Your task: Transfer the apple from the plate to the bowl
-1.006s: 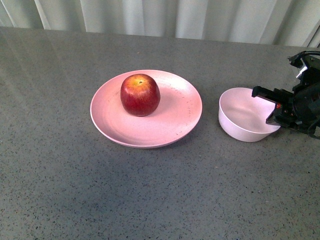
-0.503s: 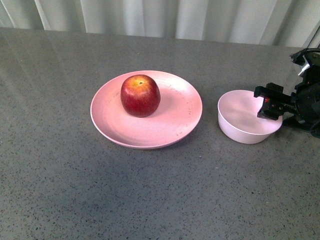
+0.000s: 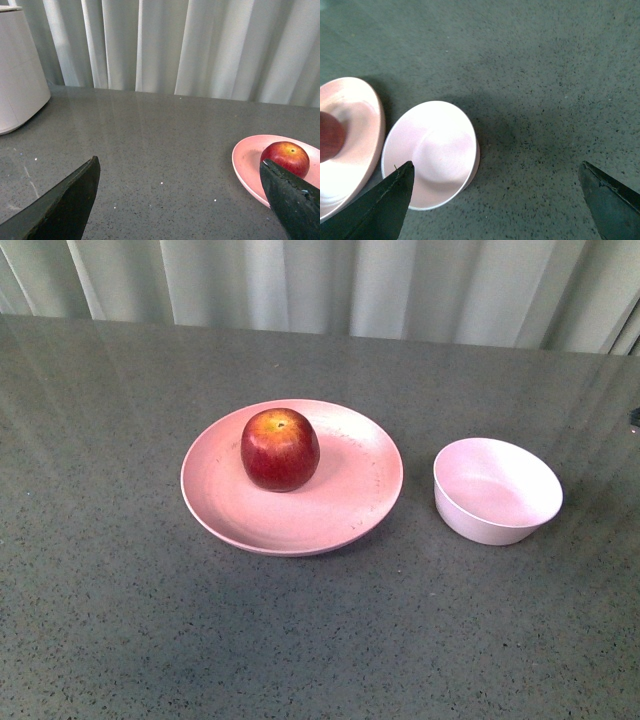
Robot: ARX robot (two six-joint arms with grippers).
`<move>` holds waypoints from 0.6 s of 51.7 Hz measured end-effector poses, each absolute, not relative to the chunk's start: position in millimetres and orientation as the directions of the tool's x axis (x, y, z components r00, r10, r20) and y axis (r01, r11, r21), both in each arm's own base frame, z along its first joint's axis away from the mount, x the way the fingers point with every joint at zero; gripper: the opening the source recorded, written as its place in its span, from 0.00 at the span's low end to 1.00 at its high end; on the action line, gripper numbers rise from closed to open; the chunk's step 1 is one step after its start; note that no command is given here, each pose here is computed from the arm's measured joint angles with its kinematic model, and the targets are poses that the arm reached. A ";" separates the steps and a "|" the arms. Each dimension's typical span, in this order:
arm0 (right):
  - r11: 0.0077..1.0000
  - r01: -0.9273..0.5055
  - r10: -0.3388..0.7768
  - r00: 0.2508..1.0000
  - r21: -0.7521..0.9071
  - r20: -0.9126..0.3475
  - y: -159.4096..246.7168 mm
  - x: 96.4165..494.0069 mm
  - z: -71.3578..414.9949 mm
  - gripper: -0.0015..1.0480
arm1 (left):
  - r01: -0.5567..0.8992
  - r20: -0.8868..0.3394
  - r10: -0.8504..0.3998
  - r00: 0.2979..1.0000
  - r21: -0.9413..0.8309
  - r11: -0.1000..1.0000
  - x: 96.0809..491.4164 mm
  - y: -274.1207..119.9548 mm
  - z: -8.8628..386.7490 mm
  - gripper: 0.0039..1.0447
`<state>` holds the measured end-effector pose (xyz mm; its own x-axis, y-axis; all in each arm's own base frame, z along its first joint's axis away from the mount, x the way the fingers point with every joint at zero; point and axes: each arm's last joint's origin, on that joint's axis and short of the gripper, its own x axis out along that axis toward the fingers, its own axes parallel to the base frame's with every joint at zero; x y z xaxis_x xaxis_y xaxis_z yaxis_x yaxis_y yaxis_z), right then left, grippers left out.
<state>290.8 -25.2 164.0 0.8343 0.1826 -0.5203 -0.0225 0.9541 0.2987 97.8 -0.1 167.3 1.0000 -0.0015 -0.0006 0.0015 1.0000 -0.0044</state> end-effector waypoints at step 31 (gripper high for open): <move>1.000 0.004 -0.004 1.000 0.023 -0.009 -26.9 205.6 179.0 0.48 | 0.002 -0.001 -0.002 1.000 -0.004 1.000 97.8 -0.1 167.3 0.92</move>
